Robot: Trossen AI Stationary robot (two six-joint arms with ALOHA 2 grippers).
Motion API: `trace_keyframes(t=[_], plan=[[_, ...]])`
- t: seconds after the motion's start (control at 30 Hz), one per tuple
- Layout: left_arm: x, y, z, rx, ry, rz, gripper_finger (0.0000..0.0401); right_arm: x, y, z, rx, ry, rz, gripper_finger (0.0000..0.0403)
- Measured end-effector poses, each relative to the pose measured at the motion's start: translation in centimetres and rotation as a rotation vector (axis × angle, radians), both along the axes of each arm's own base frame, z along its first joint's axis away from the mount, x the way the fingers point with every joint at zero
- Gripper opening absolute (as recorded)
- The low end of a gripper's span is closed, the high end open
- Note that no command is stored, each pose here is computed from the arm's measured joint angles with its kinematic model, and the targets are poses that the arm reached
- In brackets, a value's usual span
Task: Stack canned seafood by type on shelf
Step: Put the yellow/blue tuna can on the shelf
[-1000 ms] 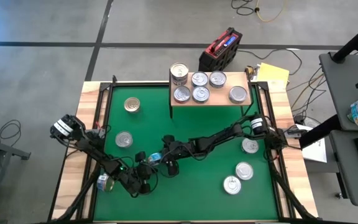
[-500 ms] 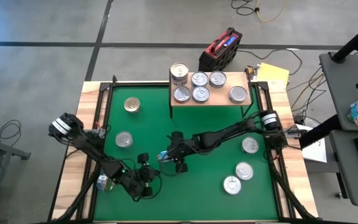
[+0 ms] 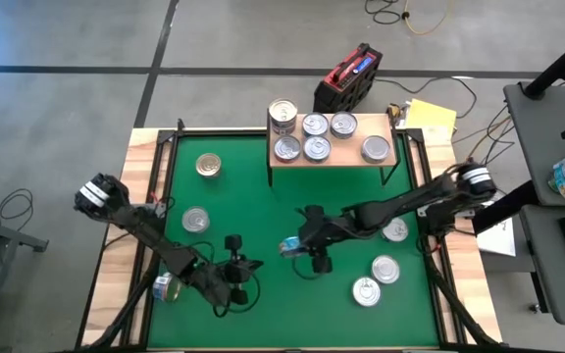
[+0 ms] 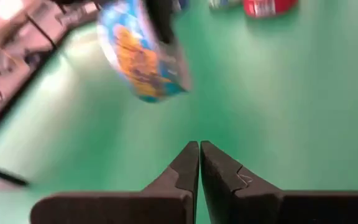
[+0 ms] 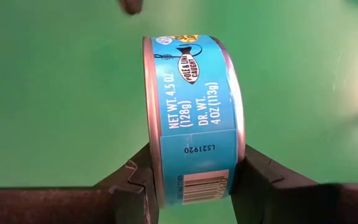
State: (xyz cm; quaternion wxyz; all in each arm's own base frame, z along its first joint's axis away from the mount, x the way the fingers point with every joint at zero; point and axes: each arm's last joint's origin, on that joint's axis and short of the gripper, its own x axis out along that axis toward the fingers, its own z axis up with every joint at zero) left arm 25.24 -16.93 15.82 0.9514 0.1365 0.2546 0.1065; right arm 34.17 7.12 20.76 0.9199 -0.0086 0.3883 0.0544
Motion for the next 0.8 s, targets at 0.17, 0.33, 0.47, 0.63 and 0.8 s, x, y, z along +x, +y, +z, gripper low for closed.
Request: trace_keyframes(t=[0.17, 0.33, 0.47, 0.63, 0.8], plan=[[2.4, 2.0, 1.6, -0.018, -0.047, -0.180, 0.0000, -2.7, 0.3, 0.0, 0.048, 0.011, -0.024, 0.0129], [4.9, 5.3, 2.6, -0.146, -0.132, -0.371, 0.0000, -4.4, 0.5, -0.4, 0.061, 0.036, -0.060, 0.0129], [6.1, 7.6, 3.3, -0.186, -0.212, -0.352, 0.0000, -5.3, 0.7, -0.6, 0.054, 0.093, -0.073, 0.0129], [6.7, 9.4, 3.7, -0.255, -0.269, -0.303, 0.0008, -6.2, 0.6, -0.6, 0.059, 0.161, -0.106, 0.0129], [6.9, 10.0, 3.7, -0.339, -0.275, -0.276, 0.0064, -6.8, 0.3, -0.1, 0.047, 0.174, -0.132, 0.0129]])
